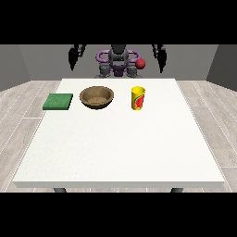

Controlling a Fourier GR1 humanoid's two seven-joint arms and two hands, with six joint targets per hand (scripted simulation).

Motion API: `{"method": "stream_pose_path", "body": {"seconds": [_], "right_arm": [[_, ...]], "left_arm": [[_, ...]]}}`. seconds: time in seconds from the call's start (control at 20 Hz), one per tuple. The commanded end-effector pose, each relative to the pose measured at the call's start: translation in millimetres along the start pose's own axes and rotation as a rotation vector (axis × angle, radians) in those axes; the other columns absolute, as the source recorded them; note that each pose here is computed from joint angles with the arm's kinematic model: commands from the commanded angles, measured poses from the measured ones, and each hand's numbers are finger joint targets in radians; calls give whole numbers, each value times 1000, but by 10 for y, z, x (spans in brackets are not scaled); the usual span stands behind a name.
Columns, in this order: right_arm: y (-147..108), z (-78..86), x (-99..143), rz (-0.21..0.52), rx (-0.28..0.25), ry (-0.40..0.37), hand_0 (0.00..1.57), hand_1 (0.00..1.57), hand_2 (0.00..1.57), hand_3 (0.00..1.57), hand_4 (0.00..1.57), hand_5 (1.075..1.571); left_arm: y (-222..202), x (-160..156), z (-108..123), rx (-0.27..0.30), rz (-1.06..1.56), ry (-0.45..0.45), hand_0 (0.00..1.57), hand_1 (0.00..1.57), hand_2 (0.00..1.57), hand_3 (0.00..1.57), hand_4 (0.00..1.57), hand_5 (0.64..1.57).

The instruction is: Pick the cup and pour the ball into the bowl, then pick the bowl and place it on the pad

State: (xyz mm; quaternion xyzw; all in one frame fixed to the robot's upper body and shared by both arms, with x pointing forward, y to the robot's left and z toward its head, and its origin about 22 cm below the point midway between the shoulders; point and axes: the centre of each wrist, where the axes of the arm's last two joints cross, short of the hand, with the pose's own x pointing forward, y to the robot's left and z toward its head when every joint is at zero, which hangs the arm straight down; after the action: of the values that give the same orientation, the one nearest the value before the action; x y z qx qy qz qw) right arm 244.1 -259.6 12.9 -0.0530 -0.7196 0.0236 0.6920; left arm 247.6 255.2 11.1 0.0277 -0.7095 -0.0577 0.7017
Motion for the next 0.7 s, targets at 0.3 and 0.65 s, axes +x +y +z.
{"method": "stream_pose_path", "body": {"seconds": [0.3, 0.65], "right_arm": [[-232, 140, -47, -132, -17, -44, 0, 0, 0, 0, 0, 1571], [-387, 38, 37, -158, 9, -92, 0, 0, 0, 0, 0, 1571]], "left_arm": [[-30, 126, -45, 142, 190, -110, 0, 0, 0, 0, 0, 1430], [-9, 271, -22, 92, 204, -181, 0, 0, 0, 0, 0, 1414]]}}
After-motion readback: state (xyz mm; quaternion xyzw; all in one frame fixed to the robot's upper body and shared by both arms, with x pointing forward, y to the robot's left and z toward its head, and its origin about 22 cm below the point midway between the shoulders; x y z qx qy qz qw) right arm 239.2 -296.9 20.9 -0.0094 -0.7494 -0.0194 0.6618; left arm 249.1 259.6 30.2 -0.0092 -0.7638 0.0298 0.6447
